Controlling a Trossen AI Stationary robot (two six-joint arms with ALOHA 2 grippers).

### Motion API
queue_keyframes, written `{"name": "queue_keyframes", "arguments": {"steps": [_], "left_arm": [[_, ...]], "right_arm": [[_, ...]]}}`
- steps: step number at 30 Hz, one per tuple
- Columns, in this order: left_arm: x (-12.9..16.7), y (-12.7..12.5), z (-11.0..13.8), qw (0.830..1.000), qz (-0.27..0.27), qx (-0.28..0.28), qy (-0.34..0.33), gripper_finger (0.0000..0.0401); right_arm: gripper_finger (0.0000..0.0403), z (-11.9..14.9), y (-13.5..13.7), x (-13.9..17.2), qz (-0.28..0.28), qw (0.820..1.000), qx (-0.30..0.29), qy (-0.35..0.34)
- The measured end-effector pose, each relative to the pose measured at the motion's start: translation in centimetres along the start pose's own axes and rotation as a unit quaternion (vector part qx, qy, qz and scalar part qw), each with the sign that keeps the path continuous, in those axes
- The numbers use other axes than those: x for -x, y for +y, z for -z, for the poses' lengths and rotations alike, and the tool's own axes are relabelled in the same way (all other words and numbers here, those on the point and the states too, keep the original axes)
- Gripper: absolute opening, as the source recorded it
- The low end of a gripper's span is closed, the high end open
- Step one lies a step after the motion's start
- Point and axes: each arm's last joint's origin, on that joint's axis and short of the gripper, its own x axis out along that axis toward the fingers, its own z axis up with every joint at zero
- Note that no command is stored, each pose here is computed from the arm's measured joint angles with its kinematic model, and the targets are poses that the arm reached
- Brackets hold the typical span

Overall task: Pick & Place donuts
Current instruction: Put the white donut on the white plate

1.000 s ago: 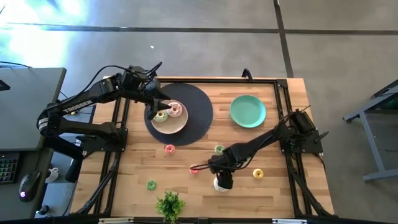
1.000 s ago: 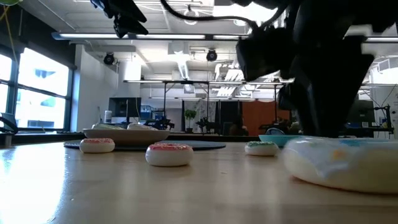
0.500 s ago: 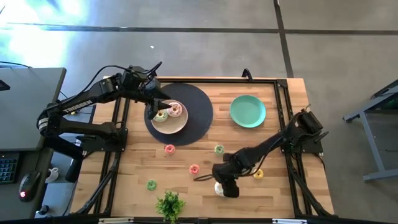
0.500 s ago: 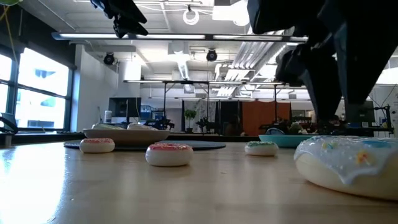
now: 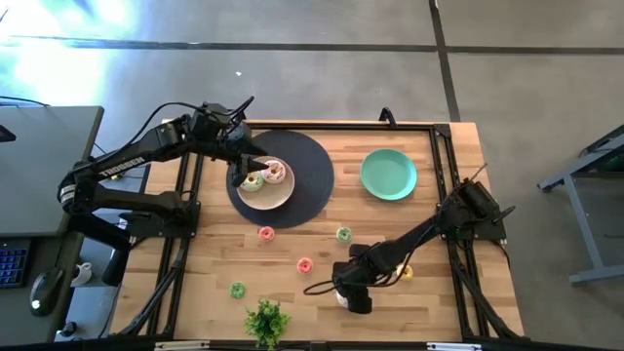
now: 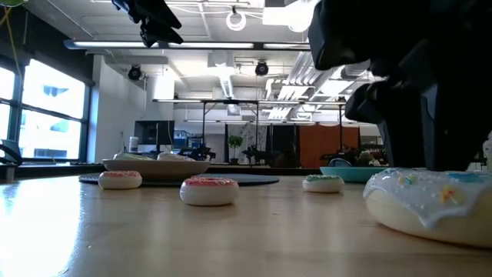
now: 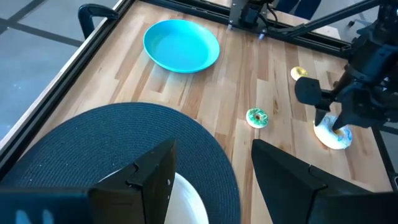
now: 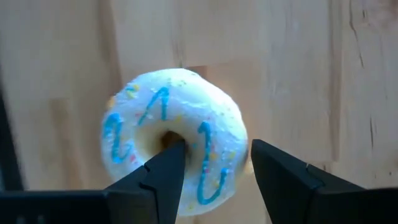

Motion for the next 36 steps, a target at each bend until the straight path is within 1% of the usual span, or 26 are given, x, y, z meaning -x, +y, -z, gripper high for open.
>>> {"name": "queue_keyframes", "arguments": {"steps": [2,5,8,11,14,16,18,19,21,23,25,26,27,28,29,31,33,36], "left_arm": [[0.0,0.0,0.0,1.000,0.000,0.000,0.000,0.0208],[0.0,0.0,0.0,1.000,0.000,-0.001,0.000,0.0208],[0.0,0.0,0.0,1.000,0.000,-0.001,0.000,0.0208],[0.0,0.0,0.0,1.000,0.000,-0.001,0.000,0.0208],[0.0,0.0,0.0,1.000,0.000,-0.001,0.000,0.0208],[0.0,0.0,0.0,1.000,0.000,-0.001,0.000,0.0208],[0.0,0.0,-0.1,1.000,0.000,-0.004,-0.003,0.0208],[0.0,0.0,-0.1,1.000,0.000,-0.004,-0.004,0.0208],[0.0,0.0,-0.1,1.000,0.000,-0.005,-0.005,0.0208],[0.0,0.0,-0.1,1.000,0.000,-0.005,-0.005,0.0208],[0.0,0.0,-0.1,1.000,0.000,-0.005,-0.005,0.0208],[0.0,0.0,-0.1,1.000,0.000,-0.005,-0.005,0.0208],[0.0,0.0,-0.1,1.000,0.000,-0.005,-0.005,0.0208],[0.0,0.0,-0.1,1.000,0.000,-0.005,-0.005,0.0208],[0.0,0.0,-0.1,1.000,0.000,-0.004,-0.004,0.0208],[0.0,0.0,-0.1,1.000,0.000,-0.004,-0.004,0.0208],[0.0,0.0,-0.1,1.000,0.000,-0.004,-0.004,0.0208],[0.0,0.0,0.0,1.000,-0.002,-0.003,0.000,0.0208]], "right_arm": [[0.0181,0.0,-0.1,-0.5,0.012,1.000,0.000,0.000],[0.0178,-0.1,-0.3,-0.9,0.015,1.000,-0.007,0.001],[0.0160,-0.5,-0.6,-0.8,-0.008,1.000,-0.024,0.007],[0.0125,-1.2,-0.9,-0.5,-0.017,0.999,-0.033,-0.003],[0.0080,-2.6,-1.4,0.2,-0.018,0.999,-0.034,-0.029],[0.0050,-4.0,-2.0,0.9,-0.004,0.998,-0.030,-0.060],[0.0023,-5.8,-2.9,2.1,0.031,0.994,-0.018,-0.105],[0.0015,-6.8,-3.4,2.9,0.053,0.989,-0.012,-0.135],[0.0011,-8.9,-4.7,4.5,0.119,0.972,-0.007,-0.204],[0.0019,-10.8,-6.5,6.0,0.201,0.942,-0.014,-0.266],[0.0024,-12.5,-8.7,7.3,0.274,0.909,-0.022,-0.313],[0.0024,-13.3,-10.0,7.9,0.297,0.896,-0.029,-0.330],[0.0022,-13.9,-11.3,8.3,0.306,0.886,-0.039,-0.345],[0.0019,-14.6,-12.7,8.7,0.301,0.881,-0.051,-0.362],[0.0015,-15.1,-14.1,8.9,0.283,0.877,-0.065,-0.382],[0.0009,-16.0,-16.8,8.8,0.227,0.873,-0.077,-0.425],[0.0008,-16.5,-19.0,7.8,0.185,0.867,-0.079,-0.455],[0.0012,-16.5,-21.4,5.4,0.159,0.864,-0.086,-0.469]]}}
